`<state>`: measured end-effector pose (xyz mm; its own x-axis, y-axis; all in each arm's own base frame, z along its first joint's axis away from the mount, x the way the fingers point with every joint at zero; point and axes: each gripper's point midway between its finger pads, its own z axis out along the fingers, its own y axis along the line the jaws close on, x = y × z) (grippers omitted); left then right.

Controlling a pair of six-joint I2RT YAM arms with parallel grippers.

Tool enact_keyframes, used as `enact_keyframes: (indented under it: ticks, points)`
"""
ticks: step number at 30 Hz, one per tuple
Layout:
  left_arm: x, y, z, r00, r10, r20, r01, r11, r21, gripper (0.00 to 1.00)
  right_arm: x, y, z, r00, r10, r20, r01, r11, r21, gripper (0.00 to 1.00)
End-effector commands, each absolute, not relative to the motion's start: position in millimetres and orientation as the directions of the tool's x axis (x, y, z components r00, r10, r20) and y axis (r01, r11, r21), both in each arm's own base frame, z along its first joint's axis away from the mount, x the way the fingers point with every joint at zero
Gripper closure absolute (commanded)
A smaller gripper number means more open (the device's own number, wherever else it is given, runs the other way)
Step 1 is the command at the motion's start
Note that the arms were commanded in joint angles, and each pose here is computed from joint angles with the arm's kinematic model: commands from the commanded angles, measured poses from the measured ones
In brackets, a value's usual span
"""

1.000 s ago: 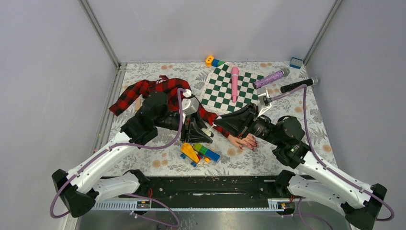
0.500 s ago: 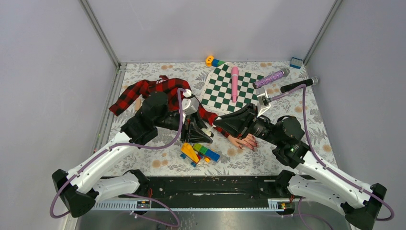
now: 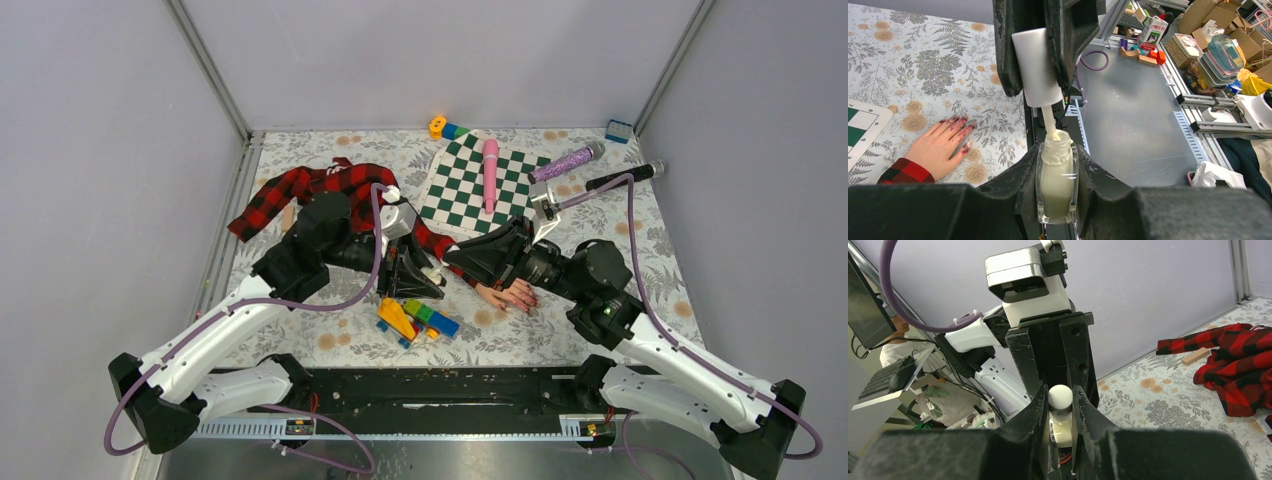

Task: Paint the nails
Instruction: Close the nail polish bottle.

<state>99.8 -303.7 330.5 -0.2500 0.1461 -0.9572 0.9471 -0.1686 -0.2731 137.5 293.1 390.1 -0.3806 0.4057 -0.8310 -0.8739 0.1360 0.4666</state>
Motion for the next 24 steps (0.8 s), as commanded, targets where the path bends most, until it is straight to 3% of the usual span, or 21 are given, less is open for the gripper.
enact_keyframes:
  ticks: [1,18,24]
  points:
    - [98.9,-306.3,343.1,-0.201,0.101,-0.974,0.957,-0.193,-0.217,1.0,129.5,290.9,413.7,-0.337,0.42,-0.843,-0.906,0.1,0.412,1.0]
    - [99.4,-305.7,344.3,-0.199,0.097,-0.975,0.959,-0.187,-0.214,1.0,125.9,300.6,404.4,-0.347,0.361,-0.866,-0.908,0.102,0.407,1.0]
    - [106.8,-305.2,345.3,-0.192,0.081,-0.978,0.971,-0.132,-0.202,1.0,117.5,306.1,402.8,-0.334,0.316,-0.888,-0.921,0.091,0.379,1.0]
